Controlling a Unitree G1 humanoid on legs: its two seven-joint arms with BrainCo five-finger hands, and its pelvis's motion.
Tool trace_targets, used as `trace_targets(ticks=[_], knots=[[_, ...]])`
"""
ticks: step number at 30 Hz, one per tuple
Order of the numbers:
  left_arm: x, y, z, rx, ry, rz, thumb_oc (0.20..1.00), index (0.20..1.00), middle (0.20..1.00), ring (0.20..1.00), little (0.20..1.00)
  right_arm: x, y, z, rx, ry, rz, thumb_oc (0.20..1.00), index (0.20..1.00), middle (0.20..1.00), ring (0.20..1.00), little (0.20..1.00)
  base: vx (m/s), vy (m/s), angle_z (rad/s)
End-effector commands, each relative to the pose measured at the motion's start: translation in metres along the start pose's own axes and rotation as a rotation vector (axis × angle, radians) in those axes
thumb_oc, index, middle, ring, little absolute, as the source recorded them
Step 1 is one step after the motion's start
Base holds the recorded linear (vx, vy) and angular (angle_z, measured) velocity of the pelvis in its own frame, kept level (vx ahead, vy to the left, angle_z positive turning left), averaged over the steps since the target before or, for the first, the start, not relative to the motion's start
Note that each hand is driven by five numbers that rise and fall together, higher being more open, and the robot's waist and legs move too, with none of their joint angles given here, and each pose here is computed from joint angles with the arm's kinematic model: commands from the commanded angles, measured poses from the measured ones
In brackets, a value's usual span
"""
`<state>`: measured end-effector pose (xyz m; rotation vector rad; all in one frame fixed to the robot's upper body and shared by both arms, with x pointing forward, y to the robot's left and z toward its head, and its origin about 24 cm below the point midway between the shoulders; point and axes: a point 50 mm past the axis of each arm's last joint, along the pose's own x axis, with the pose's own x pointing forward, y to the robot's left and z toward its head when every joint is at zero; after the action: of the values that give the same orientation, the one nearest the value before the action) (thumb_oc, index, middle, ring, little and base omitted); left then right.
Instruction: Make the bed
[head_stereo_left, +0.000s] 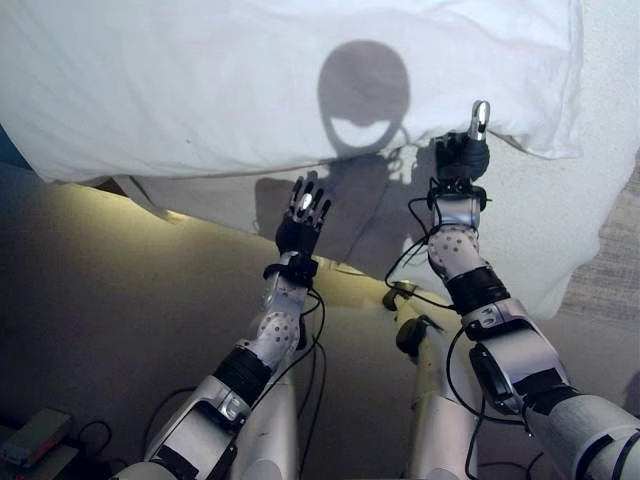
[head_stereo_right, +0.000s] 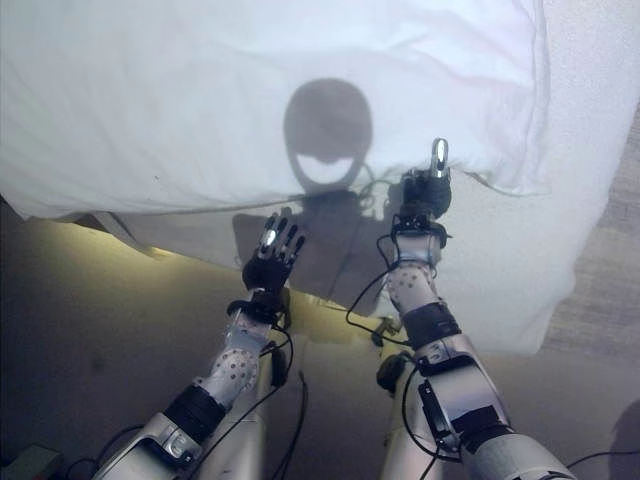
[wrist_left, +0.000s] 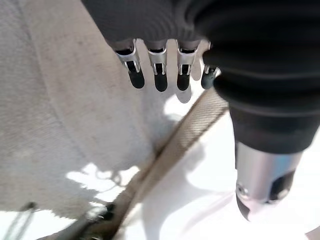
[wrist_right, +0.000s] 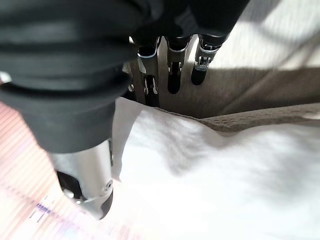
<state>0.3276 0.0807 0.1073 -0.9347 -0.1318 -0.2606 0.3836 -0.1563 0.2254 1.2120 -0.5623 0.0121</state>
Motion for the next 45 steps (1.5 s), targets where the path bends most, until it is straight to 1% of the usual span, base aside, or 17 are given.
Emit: trace_targets(ticks=[1,2,3,4,16,17,24,25,27,29,30,32,33,34,38,45], knots=[[-0.007,-0.030,0.001,0.011,-0.023,-0.163,1.000,1.000,1.000,1.000,1.000,0.015,0.040,0.043,-0.013,-0.177,0.195,1.000,1.000,1.000,1.000,1.000,0.00,0.000,0.00],[-0.007,-0.030,0.000,0.013,-0.017,-0.169,1.000,1.000,1.000,1.000,1.000,0.012,0.047,0.039,-0.002,-0.161,0.242,1.000,1.000,1.000,1.000,1.000,0.00,0.000,0.00],[-0.007,-0.030,0.001,0.013,-0.018,-0.168,1.000,1.000,1.000,1.000,1.000,0.011,0.046,0.039,0.000,-0.160,0.243,1.000,1.000,1.000,1.000,1.000,0.00,0.000,0.00],[-0.006,-0.035,0.001,0.013,-0.013,-0.199,1.000,1.000,1.000,1.000,1.000,-0.002,0.061,0.032,0.019,-0.133,0.366,1.000,1.000,1.000,1.000,1.000,0.00,0.000,0.00],[-0.007,-0.034,0.001,0.012,-0.013,-0.194,1.000,1.000,1.000,1.000,1.000,-0.006,0.060,0.031,0.017,-0.130,0.364,1.000,1.000,1.000,1.000,1.000,0.00,-0.004,0.00],[-0.001,-0.076,-0.015,0.003,0.053,-0.356,1.000,1.000,1.000,1.000,1.000,-0.031,0.054,0.014,0.007,-0.069,0.390,0.200,0.200,0.200,0.200,0.200,-0.01,-0.046,0.00],[0.000,-0.096,-0.027,-0.114,0.093,-0.397,1.000,1.000,1.000,1.000,1.000,-0.033,0.054,0.014,0.035,-0.085,0.365,0.200,0.200,0.200,0.200,0.200,0.00,-0.014,-0.05],[0.000,-0.107,-0.030,-0.172,0.102,-0.425,1.000,1.000,1.000,1.000,1.000,-0.034,0.053,0.011,0.037,-0.071,0.360,0.200,0.200,0.200,0.200,0.200,0.00,0.000,0.00],[0.000,-0.112,-0.032,-0.193,0.106,-0.434,1.000,1.000,1.000,1.000,1.000,-0.034,0.052,0.010,0.037,-0.070,0.359,0.200,0.200,0.200,0.200,0.200,0.00,0.000,0.00],[0.000,-0.131,-0.035,-0.272,0.119,-0.475,1.000,1.000,1.000,1.000,1.000,-0.035,0.052,0.007,0.052,-0.065,0.354,0.200,0.200,0.200,0.200,0.200,0.00,0.000,0.00],[0.000,-0.131,-0.035,-0.273,0.118,-0.476,1.000,1.000,1.000,1.000,1.000,-0.035,0.052,0.007,0.052,-0.066,0.355,0.200,0.200,0.200,0.200,0.200,0.00,0.000,0.00],[0.001,-0.148,-0.034,-0.338,0.113,-0.518,1.000,1.000,1.000,1.000,1.000,-0.037,0.052,0.005,0.065,-0.061,0.351,0.200,0.200,0.200,0.200,0.200,0.00,0.000,0.00],[0.001,-0.148,-0.034,-0.339,0.113,-0.518,1.000,1.000,1.000,1.000,1.000,-0.037,0.052,0.005,0.064,-0.061,0.352,0.200,0.200,0.200,0.200,0.200,0.00,0.000,0.00],[0.001,-0.157,-0.032,-0.374,0.109,-0.539,1.000,1.000,1.000,1.000,1.000,-0.037,0.052,0.002,0.073,-0.053,0.350,0.200,0.200,0.200,0.200,0.200,0.00,0.000,0.00],[0.005,-0.162,-0.024,-0.384,0.068,-0.553,1.000,1.000,1.000,1.000,1.000,-0.038,0.051,0.000,0.083,-0.045,0.346,0.200,0.200,0.200,0.200,0.200,0.00,0.000,0.00],[0.010,-0.160,-0.011,-0.399,-0.005,-0.537,1.000,1.000,1.000,1.000,1.000,-0.039,0.050,0.000,0.085,-0.044,0.350,0.200,0.200,0.200,0.200,0.200,0.00,0.000,0.00]])
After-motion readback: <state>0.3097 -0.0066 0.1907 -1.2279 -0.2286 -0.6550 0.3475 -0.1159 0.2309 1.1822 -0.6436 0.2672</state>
